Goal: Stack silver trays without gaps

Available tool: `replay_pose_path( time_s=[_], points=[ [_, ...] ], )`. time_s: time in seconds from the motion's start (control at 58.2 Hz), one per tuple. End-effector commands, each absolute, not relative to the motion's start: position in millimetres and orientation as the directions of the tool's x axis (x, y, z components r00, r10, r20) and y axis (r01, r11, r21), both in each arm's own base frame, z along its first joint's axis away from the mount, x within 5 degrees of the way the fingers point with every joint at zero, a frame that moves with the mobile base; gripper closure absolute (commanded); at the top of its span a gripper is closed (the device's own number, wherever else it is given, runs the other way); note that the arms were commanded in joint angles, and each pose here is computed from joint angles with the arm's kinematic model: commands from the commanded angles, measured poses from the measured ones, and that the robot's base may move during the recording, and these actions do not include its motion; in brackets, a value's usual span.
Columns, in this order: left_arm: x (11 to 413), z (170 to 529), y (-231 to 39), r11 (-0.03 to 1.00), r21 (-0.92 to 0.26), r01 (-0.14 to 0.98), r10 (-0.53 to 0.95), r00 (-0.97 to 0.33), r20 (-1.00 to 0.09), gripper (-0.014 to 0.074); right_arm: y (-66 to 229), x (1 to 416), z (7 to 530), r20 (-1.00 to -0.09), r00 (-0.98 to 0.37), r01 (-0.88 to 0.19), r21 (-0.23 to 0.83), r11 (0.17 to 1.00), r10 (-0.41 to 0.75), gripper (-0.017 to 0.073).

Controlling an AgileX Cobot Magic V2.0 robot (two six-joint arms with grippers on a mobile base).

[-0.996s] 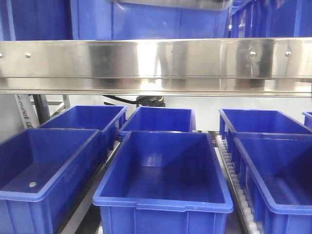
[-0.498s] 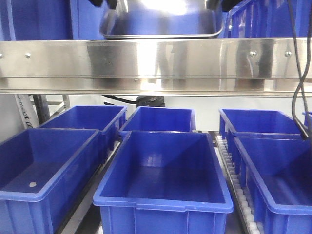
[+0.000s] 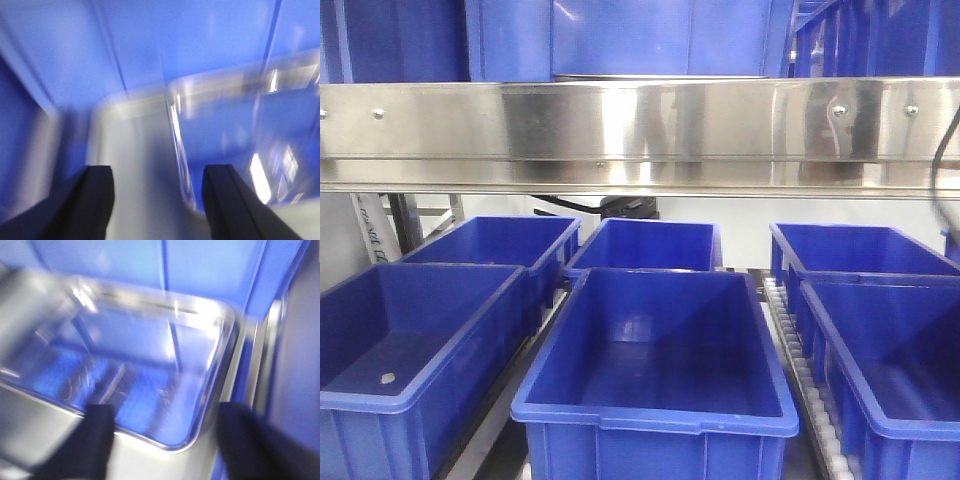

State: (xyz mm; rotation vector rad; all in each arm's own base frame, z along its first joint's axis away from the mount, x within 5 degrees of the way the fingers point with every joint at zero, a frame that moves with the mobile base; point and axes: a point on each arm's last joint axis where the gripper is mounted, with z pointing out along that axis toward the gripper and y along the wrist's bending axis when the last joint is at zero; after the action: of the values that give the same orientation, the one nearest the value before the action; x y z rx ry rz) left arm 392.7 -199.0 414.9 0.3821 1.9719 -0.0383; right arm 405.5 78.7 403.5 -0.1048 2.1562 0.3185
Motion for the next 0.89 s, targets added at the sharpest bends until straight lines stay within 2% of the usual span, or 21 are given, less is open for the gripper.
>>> replay_pose_path(
  time_s=[0.0, 0.052, 0.086, 0.137, 0.223, 0.258, 0.429, 0.567, 0.67, 0.721, 0.824, 0.876],
  points=[
    [367, 460, -182, 0.958, 0.110, 0.264, 0.185, -0.281, -0.942, 0.0530, 74, 382, 436, -0.867, -0.499, -0.225, 0.139, 0.965, 0.008, 0.0504],
    [353, 479, -174, 0.961, 0.100, 0.258, 0.165, -0.243, -0.956, 0.0640, 72, 368, 450, -0.876, -0.482, -0.237, 0.127, 0.963, -0.003, 0.0626],
    [343, 490, -168, 0.962, 0.093, 0.256, 0.151, -0.218, -0.964, 0.0612, 71, 359, 459, -0.883, -0.470, -0.244, 0.119, 0.963, -0.010, 0.0663],
    [330, 504, -160, 0.965, 0.083, 0.248, 0.135, -0.197, -0.971, 0.0596, 69, 346, 471, -0.894, -0.447, -0.254, 0.104, 0.962, -0.021, 0.0629],
    [299, 526, -146, 0.965, 0.056, 0.254, 0.109, -0.198, -0.974, 0.0600, 65, 320, 493, -0.917, -0.398, -0.264, 0.092, 0.960, -0.021, 0.0629],
    [284, 533, -143, 0.958, 0.080, 0.275, 0.135, -0.186, -0.973, 0.0600, 63, 308, 502, -0.924, -0.381, -0.268, 0.089, 0.959, -0.020, 0.0629],
    [209, 556, -117, 0.932, 0.096, 0.350, 0.110, -0.019, -0.994, 0.0607, 52, 237, 537, -0.960, -0.276, -0.294, 0.033, 0.955, -0.051, 0.0638],
    [151, 542, -78, 0.933, 0.027, 0.359, 0.031, -0.007, -0.999, 0.0607, 41, 173, 543, -0.981, -0.189, -0.294, 0.020, 0.956, -0.038, 0.0638],
    [111, 512, -55, 0.917, 0.003, 0.399, -0.013, 0.037, -0.999, 0.0607, 32, 115, 532, -0.994, -0.105, -0.297, 0.016, 0.955, -0.016, 0.0638],
    [88, 500, -41, 0.912, 0.001, 0.410, -0.037, 0.084, -0.996, 0.0607, 28, 91, 518, -0.997, -0.074, -0.296, 0.022, 0.955, 0.000, 0.0638],
    [58, 464, -20, 0.914, -0.002, 0.406, -0.037, 0.077, -0.996, 0.0607, 20, 38, 485, -0.999, -0.002, -0.313, 0.045, 0.949, 0.047, 0.0638],
    [46, 450, -10, 0.917, -0.007, 0.398, -0.038, 0.069, -0.997, 0.0607, 19, 24, 466, -0.998, -0.003, -0.321, 0.055, 0.946, 0.057, 0.0638]
  ],
)
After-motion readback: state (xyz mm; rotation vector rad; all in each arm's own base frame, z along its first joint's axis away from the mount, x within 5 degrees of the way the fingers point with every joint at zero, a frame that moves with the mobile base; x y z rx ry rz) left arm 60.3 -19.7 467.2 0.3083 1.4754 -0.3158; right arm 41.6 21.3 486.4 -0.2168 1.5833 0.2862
